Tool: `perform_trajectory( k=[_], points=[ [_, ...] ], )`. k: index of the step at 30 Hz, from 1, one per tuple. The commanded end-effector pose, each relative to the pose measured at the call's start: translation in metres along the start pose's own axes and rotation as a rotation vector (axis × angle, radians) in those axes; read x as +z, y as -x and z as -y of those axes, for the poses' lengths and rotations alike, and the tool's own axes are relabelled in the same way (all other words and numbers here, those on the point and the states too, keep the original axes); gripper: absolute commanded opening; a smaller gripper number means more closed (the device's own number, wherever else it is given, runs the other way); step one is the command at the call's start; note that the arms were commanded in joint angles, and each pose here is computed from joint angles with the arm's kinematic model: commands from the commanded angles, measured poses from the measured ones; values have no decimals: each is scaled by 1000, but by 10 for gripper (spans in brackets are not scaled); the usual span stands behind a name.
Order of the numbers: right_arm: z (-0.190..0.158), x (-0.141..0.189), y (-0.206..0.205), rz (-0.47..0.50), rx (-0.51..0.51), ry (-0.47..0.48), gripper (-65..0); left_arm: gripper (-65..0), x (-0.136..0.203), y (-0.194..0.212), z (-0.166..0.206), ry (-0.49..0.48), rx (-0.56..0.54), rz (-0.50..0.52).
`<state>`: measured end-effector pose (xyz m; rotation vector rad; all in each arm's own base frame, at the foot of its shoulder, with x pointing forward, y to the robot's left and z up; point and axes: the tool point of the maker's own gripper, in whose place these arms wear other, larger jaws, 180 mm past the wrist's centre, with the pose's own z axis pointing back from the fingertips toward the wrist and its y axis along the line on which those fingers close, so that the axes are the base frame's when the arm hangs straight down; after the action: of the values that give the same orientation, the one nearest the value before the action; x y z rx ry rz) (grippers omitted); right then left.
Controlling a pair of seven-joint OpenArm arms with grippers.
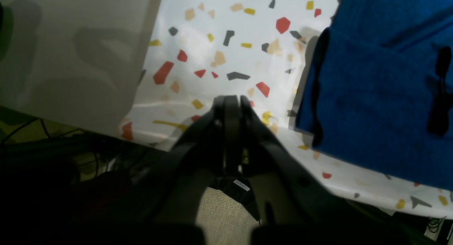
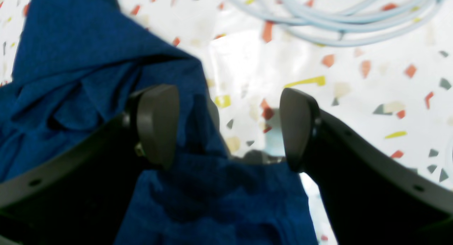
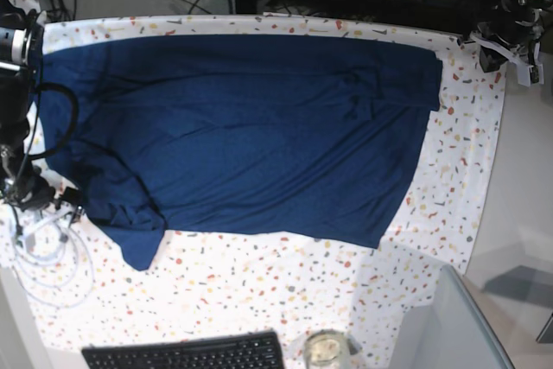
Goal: Layout the t-shirt on the table in an organized manner, then fold the t-shirt properly
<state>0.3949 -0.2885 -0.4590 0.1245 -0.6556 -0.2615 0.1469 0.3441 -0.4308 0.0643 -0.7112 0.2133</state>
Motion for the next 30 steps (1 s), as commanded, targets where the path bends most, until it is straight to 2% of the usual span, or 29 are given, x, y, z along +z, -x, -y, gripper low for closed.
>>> perform_trajectory(
  k=[1,7,13,15,20,23,30],
  points=[
    [-1,4,-26,61,-3,-6,-231,-650,4,-11,-5,-9,-13,34],
    [-22,-15,-8,-4,136,-14,-231,-650,4,-11,-5,-9,-13,34],
    [-26,-23,2,-26,121,-17,-245,-650,4,-10,-6,-9,-13,33],
    [-27,-23,1,-25,123,-17,-321,-650,5,-7,-6,-10,-14,25],
    [-29,-22,-11,-4,117,-23,-650,-650,6,-7,-7,-11,-16,24],
    [-36,-19,-29,38,131,-34,-627,-650,6,-6,-7,-11,-16,23],
    [-65,0,-85,188,200,-79,-648,-650,6,-6,-7,-11,-16,23]
  ],
)
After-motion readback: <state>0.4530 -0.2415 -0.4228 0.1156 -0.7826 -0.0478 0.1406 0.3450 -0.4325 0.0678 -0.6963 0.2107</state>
